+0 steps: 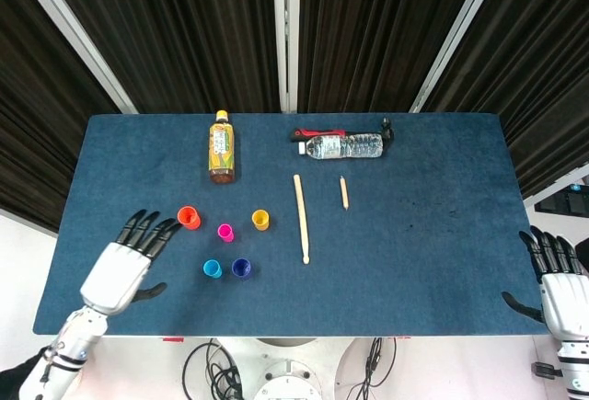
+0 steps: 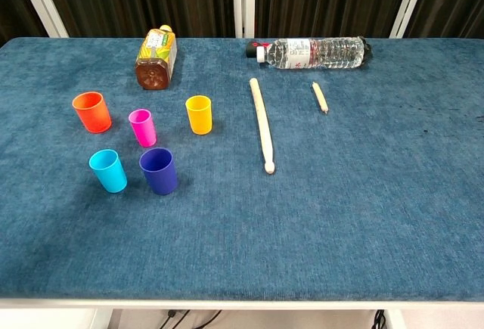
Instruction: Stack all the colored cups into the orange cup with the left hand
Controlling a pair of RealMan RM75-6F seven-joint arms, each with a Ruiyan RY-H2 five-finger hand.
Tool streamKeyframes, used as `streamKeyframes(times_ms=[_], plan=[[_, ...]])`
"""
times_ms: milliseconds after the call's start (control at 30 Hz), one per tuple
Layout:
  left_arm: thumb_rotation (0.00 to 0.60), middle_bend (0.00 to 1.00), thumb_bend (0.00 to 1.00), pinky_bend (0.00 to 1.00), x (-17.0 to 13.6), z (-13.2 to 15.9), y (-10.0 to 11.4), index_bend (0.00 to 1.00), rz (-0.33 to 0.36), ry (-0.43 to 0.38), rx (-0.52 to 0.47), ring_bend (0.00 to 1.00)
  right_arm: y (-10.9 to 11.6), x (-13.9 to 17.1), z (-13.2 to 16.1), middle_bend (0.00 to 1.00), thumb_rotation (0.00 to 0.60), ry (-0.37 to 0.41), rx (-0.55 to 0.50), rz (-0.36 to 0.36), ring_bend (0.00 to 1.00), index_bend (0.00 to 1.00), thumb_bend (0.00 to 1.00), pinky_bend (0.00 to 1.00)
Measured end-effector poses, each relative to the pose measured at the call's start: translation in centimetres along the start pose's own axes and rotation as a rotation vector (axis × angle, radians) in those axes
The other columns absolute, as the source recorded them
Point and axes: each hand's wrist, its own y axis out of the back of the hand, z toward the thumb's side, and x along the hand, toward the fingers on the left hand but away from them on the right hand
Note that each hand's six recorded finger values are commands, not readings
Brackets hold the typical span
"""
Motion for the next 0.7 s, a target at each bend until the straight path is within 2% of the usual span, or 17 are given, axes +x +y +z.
streamKeyframes(times_ms=[200,300,467,600,700], plan=[[0.6,0.1,0.01,0.0,3.4,5.3,-1.8,0.1,-0.09,-0.146,0.013,0.05,0.1,0.4,-0.7,0.0,0.6,-0.015,-0.006,-0.003,0.0,0.0,0.07,0.0],[0.6,0.12,0.02,0.0,4.5,7.1,-3.1,0.1,-0.139,-0.178,-0.005,0.06,0.3,0.7,-1.1,0.0,0.6,-0.021,-0.011,-0.007,0.0,0.0,0.07,0.0],[0.6,0.13,0.09,0.01,6.4,9.1,-5.0,0.11,-0.206,-0.198,-0.055,0.07,0.2,1.0,-1.9,0.0,0.6,-0.033,-0.015,-0.006,0.0,0.0,0.07,0.0],[0.6,0.14,0.18,0.02,7.7,9.7,-6.5,0.15,-0.239,-0.195,-0.013,0.1,0.3,1.2,-2.3,0.0,0.6,-0.036,-0.024,-0.011,0.0,0.0,0.07,0.0],[0.6,0.15,0.19,0.02,8.2,9.9,-7.7,0.16,-0.275,-0.178,0.004,0.15,0.5,1.4,-2.7,0.0,0.6,-0.041,-0.026,-0.02,0.0,0.0,0.07,0.0]])
